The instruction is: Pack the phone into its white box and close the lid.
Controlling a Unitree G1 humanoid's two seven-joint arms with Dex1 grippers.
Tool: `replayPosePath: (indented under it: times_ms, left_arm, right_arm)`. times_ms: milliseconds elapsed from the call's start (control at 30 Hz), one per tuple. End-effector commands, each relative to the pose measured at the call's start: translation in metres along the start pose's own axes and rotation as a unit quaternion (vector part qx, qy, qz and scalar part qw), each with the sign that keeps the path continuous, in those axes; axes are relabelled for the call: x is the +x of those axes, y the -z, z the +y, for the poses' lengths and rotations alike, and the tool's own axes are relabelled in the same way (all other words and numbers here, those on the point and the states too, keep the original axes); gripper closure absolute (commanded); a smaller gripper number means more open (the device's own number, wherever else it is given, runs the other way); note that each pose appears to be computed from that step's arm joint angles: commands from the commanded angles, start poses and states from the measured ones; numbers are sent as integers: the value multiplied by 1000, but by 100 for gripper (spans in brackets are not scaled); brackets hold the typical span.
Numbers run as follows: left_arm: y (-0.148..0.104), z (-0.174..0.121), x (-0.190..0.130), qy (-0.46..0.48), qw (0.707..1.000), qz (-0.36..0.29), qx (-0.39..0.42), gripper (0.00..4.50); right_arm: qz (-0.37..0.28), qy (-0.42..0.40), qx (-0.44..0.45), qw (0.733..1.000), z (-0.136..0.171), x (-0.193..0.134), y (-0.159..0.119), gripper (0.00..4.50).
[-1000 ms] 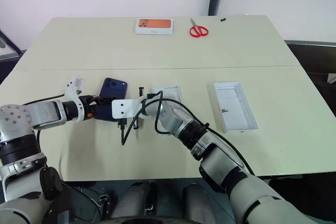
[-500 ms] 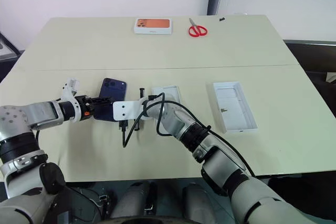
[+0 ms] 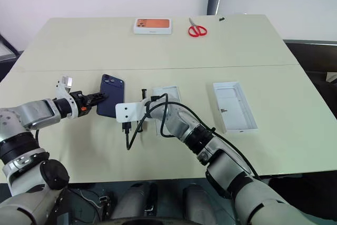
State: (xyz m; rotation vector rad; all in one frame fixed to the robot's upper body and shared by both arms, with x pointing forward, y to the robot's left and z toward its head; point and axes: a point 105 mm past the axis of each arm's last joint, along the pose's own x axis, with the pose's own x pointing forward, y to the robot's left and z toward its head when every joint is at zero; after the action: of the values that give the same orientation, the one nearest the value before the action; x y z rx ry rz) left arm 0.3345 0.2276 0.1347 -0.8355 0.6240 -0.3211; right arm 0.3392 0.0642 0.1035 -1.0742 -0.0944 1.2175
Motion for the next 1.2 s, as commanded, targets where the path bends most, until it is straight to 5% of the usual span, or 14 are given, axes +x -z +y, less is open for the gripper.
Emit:
replayPosePath:
  times_ms: [33,367,533,800,1200]
  left_arm:
    - [-5,-14,-4,33,999,-10,5,447]
    - [-12,-87,10,154,986,-61,23,447]
    - [21,-119,41,178,984,-24,-14,447]
    - [87,-134,66,140,986,79,-36,447]
    - [104,-125,62,95,989,109,-25,447]
  right_arm:
    - [-22,27,-14,999,-16,-17,-12,450]
    - [-82,8,35,996,-29,-105,-25,450]
    - [-46,6,64,997,-31,-142,3,450]
    - [38,51,105,992,-42,-173,54,450]
    - [55,63,112,990,-44,-178,66,450]
